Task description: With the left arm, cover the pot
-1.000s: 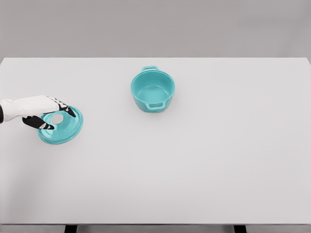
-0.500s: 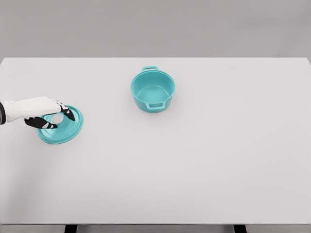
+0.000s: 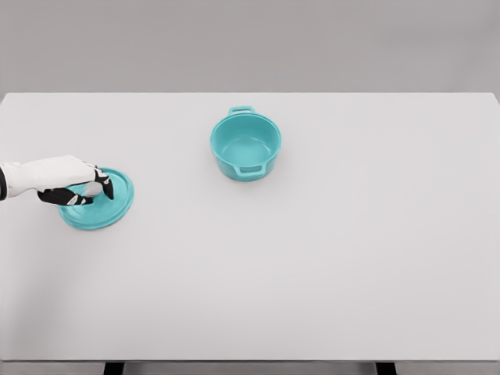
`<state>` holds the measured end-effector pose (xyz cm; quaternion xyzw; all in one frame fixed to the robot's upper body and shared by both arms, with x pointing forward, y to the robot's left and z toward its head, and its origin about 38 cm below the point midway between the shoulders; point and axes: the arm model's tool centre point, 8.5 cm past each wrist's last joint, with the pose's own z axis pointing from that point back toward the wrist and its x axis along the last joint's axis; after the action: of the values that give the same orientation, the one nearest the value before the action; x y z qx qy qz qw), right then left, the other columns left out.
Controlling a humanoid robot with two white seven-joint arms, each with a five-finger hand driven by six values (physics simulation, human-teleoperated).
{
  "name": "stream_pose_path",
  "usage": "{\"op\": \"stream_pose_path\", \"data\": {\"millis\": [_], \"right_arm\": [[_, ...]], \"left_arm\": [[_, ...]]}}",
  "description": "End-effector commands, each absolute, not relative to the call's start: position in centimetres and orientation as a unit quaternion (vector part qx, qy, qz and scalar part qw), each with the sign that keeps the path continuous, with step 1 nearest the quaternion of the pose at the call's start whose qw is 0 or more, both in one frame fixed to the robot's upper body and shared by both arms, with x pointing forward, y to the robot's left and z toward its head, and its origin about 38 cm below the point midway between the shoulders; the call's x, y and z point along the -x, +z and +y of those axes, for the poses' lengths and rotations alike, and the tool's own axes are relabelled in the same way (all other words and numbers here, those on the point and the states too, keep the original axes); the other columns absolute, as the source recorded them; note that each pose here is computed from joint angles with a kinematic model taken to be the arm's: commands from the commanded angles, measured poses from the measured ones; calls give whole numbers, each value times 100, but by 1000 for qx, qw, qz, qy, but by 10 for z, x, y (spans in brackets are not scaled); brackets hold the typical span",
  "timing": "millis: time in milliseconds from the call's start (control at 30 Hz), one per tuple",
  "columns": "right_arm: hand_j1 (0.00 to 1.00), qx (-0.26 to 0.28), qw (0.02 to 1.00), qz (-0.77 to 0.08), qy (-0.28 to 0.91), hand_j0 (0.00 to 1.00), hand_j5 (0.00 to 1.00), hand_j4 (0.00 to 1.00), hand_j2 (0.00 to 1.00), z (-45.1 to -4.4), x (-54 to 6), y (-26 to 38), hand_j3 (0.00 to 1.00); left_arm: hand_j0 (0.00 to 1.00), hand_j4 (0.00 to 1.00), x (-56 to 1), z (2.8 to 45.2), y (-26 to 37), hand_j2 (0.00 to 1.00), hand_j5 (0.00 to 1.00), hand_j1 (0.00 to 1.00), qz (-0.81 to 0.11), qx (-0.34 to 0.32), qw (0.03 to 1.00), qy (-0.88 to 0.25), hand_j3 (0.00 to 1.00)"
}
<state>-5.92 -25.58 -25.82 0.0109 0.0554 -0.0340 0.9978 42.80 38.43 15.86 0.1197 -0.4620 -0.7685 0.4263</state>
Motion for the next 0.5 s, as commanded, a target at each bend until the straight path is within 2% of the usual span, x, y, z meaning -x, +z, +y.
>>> {"op": "stream_pose_path", "data": {"millis": [0,467], "right_arm": [[100,-11,998,56,-34,100,100,100,100,-256,59,-258,100],[100,-11,998,56,-35,100,100,100,100,-256,59,-258,100]], "left_arm": [[49,49,-428,384,161,49,49,49,-465,-120,426,-766,49],[49,49,-430,374,186,49,49,49,-483,-133,396,-770,49]]}}
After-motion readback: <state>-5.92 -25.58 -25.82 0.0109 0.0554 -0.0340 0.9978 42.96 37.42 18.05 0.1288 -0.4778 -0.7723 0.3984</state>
